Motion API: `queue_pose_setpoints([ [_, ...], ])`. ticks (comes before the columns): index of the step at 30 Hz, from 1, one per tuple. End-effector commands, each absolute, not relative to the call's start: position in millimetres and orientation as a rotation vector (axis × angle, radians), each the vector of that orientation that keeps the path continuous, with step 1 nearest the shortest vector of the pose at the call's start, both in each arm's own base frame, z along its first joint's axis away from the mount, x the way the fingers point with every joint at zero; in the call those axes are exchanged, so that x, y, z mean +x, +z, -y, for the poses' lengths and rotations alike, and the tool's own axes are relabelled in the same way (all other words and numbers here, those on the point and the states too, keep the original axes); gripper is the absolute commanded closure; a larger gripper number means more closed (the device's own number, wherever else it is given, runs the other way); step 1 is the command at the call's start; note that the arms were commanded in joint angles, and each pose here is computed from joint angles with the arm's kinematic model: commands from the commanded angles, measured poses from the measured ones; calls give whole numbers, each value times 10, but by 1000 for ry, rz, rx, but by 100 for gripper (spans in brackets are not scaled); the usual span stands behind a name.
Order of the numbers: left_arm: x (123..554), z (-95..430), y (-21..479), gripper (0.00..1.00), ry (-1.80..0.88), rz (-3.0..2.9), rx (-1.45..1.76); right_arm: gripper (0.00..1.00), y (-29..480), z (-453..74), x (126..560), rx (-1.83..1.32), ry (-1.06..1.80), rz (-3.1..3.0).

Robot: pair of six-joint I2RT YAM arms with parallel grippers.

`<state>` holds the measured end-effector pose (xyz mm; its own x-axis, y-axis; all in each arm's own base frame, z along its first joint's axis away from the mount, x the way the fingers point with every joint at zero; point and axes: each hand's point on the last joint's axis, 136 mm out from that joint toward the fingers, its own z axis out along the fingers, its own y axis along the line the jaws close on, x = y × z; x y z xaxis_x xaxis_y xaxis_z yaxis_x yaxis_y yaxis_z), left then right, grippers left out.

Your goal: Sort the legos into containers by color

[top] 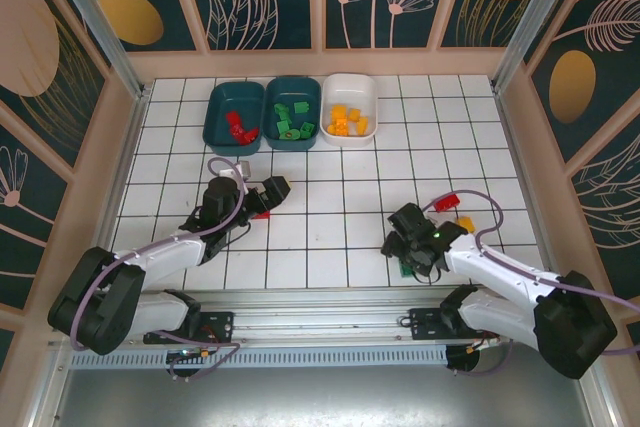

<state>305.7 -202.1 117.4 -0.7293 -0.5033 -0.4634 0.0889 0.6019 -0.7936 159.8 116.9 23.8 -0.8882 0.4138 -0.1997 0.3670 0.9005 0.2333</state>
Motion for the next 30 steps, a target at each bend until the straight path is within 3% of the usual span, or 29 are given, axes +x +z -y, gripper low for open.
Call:
queue_pose_setpoints([
  [1, 3025, 2016, 1138, 3, -1084, -2155, -299, 27, 240, -1230, 1514, 578, 290, -2858],
  [5, 3032, 2032, 1147, 3, -1087, -2157, -292, 27, 191, -1228, 1444, 545, 241, -2893],
  [8, 3030, 2021, 1127, 3, -1081, -2159, -295, 34, 170, -1185, 1441, 537, 184, -2890],
  [10, 3029, 2023, 1118, 3, -1081, -2162, -295, 45, 179, -1175, 1476, 532, 173, -2871],
  [12, 3025, 2015, 1114, 3, -1074, -2165, -296, 69, 214, -1202, 1533, 522, 185, -2847],
  [15, 3036, 1967, 1123, 3, -1036, -2166, -304, 80, 358, -1322, 1703, 466, 223, -2791],
  [20, 3112, 1498, 1058, 2, -757, -2151, -519, 83, 887, -1736, 2346, 314, 303, -2592],
  [25, 3019, 889, 1024, 2, -498, -2037, -794, 84, 1557, -2531, 3329, 150, 436, -2277],
  [30, 2856, 590, 1032, 2, -376, -1987, -885, 84, 1747, -3206, 4190, 33, 472, -2159],
])
